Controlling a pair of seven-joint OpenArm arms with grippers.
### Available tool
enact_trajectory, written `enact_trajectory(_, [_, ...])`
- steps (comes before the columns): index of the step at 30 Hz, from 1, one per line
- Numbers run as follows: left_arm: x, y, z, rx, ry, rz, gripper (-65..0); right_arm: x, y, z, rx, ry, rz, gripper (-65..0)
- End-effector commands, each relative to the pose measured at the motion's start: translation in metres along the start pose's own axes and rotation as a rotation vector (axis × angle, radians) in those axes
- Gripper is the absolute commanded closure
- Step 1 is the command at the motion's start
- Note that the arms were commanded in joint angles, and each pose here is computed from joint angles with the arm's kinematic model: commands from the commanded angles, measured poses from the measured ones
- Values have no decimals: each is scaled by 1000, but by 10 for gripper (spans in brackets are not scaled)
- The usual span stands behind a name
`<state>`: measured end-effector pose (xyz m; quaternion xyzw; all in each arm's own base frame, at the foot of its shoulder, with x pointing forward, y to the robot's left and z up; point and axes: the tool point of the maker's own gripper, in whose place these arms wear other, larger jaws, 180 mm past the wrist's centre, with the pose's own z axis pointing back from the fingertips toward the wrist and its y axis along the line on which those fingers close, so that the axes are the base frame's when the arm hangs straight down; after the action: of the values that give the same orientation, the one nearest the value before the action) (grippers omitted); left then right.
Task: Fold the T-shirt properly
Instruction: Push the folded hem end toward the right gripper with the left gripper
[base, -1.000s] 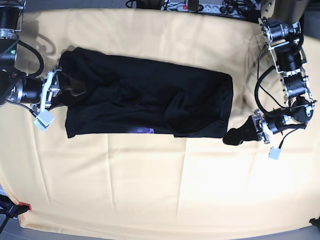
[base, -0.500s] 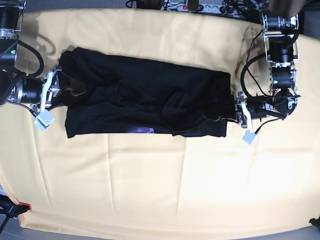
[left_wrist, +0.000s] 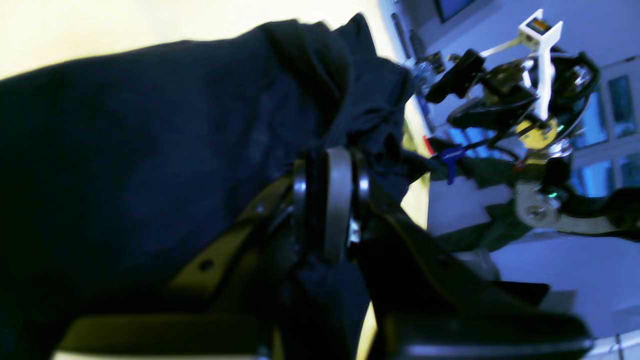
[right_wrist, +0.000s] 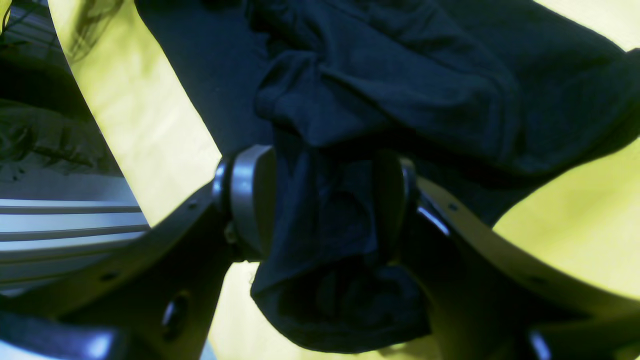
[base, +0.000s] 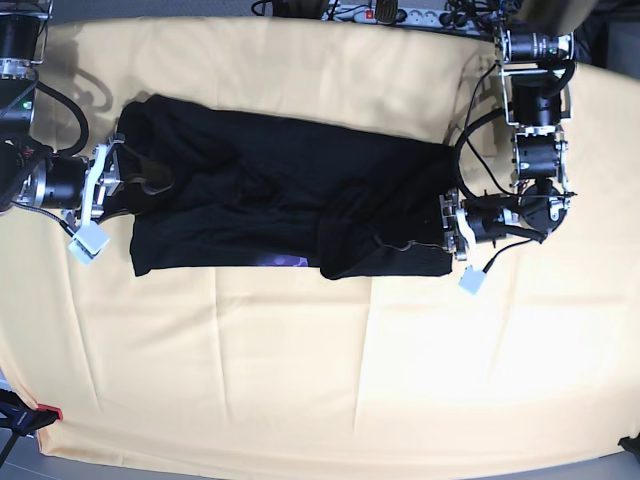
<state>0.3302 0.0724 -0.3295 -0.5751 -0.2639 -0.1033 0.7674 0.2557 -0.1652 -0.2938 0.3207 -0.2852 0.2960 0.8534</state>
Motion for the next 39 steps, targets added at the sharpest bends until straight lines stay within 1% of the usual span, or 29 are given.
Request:
enact_trajectory(1, [12, -10, -5, -31, -17, -9, -32, 16, -2, 9, -10, -40, 32, -330])
enact_trajectory(6, [8, -20, -26, -84, -27, 21, -32, 17, 0, 7, -4, -49, 30, -330])
enact_trajectory(10, [6, -20, -26, -85, -26, 27, -41, 18, 3, 1, 10, -65, 21, -330])
enact_trajectory(11, [5, -19, -26, -83, -25, 41, -74, 19, 4, 0, 14, -70, 19, -330])
enact_trajectory(12, [5, -19, -27, -80, -24, 63, -123, 19, 5, -1, 16, -72, 18, -330])
enact_trajectory(15, [4, -16, -25, -68, -20, 115, -311, 20, 7, -5, 27, -84, 13, -330])
enact_trajectory(16, [4, -16, -25, -67, -20, 114, -346, 20, 8, -6, 29, -87, 12, -330])
enact_trajectory(17, [4, -16, -24, -64, -20, 113, -357, 21, 9, -7, 32, -89, 10, -330])
enact_trajectory(24, [4, -10, -16, -39, -12, 121, -356, 21, 9, -8, 35, -93, 9, -330])
enact_trajectory(26, [-1, -9, -17, -30, 21, 125, -356, 21, 9, -8, 35, -93, 9, -330])
enact_trajectory(28, [-15, -10, -23, -28, 88, 124, -356, 21, 10, -8, 35, -93, 9, -330])
enact_trajectory(30, [-34, -13, -34, -33, 176, 120, -356, 21, 10, -8, 35, -93, 9, -330])
enact_trajectory(34, [-67, -27, -55, -65, 326, 87, -356, 21, 9, -8, 35, -93, 9, -330])
enact_trajectory(37, [-80, -42, -65, -95, 398, 37, -356, 21, 9, -8, 35, -93, 9, -330])
enact_trajectory(39, [-82, -51, -67, -110, 427, -9, -356, 20, 9, -8, 33, -91, 9, -330])
